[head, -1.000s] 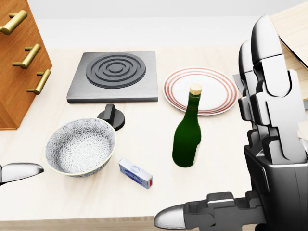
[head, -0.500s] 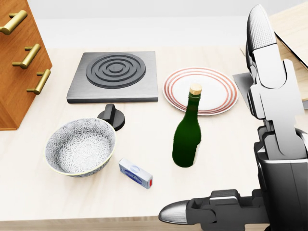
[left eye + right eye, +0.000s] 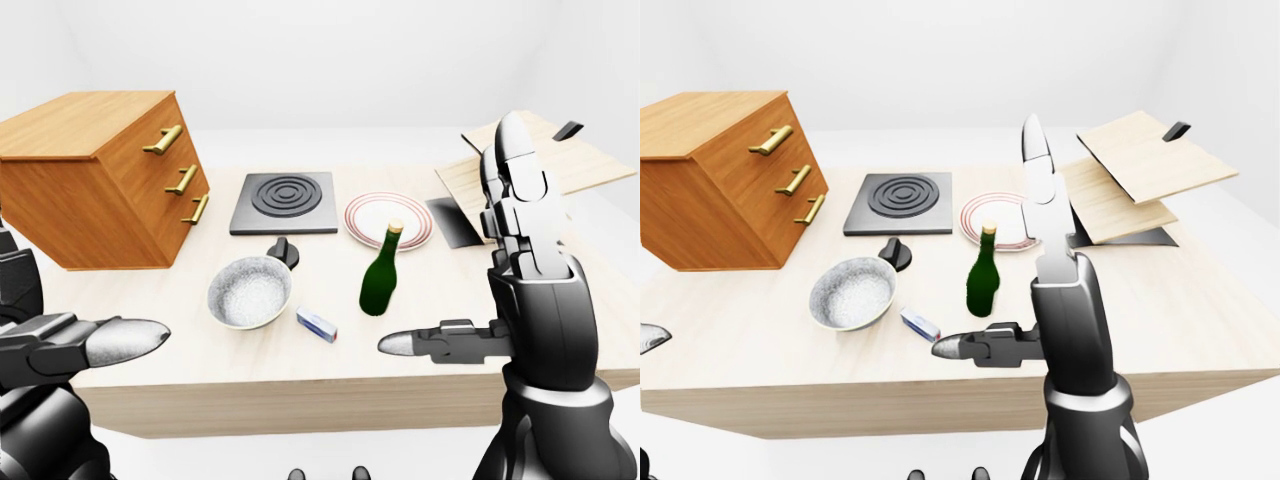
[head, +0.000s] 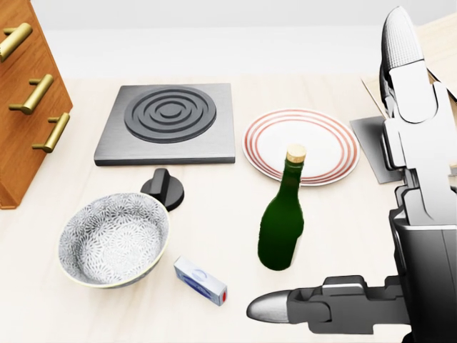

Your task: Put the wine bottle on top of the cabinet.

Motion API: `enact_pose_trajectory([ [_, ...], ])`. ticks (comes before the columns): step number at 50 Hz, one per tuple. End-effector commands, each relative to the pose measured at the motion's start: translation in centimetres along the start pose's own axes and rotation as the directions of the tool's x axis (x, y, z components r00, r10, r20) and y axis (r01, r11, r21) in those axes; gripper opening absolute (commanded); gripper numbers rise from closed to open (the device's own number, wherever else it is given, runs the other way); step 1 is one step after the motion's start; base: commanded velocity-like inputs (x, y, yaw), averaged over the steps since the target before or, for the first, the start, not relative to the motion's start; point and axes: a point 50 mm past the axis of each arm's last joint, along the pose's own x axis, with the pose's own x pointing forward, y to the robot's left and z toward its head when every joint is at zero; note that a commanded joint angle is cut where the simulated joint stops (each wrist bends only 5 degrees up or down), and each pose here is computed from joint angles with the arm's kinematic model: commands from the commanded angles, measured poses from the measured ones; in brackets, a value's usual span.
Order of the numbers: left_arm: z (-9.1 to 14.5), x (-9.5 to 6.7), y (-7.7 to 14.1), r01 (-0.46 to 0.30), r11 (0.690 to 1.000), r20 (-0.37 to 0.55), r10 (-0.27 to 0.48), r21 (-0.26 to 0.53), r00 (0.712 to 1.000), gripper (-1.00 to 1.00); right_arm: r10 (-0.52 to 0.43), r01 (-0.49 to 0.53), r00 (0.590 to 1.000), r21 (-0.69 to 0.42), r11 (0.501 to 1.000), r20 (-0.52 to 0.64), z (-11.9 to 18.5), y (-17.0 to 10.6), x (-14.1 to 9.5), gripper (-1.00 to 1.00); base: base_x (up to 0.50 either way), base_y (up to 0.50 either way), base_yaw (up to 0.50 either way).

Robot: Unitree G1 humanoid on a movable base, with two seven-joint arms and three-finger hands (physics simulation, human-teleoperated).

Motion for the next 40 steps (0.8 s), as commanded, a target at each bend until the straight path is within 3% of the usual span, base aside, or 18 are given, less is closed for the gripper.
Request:
enact_pose_trajectory([
  [1, 0.03, -0.09, 0.12, 0.0, 1.0, -0.005, 0.0, 0.003, 1.0, 1.0, 0.005, -0.005, 1.0, -0.008, 1.0, -0.017, -0.21, -0.08, -0.11, 1.0, 0.31, 0.0, 0.0],
  [17, 0.15, -0.01, 0.07, -0.001, 1.0, 0.005, 0.001, 0.001, 1.0, 1.0, 0.0, -0.001, 1.0, -0.019, 1.0, -0.024, -0.27, -0.16, -0.12, 1.0, 0.23, 0.0, 0.0],
  [29, -0.2, -0.09, 0.16, -0.002, 1.0, -0.013, 0.002, 0.003, 1.0, 1.0, 0.026, -0.028, 0.999, -0.047, 0.998, -0.04, -0.2, 0.3, -0.22, 1.0, 0.0, 0.0, 0.0],
  [40, -0.49, -0.16, 0.1, 0.002, 1.0, -0.026, -0.002, 0.005, 1.0, 1.0, 0.028, -0.029, 0.999, -0.037, 0.999, -0.019, -0.19, 0.31, -0.39, 1.0, 0.0, 0.5, 0.0],
])
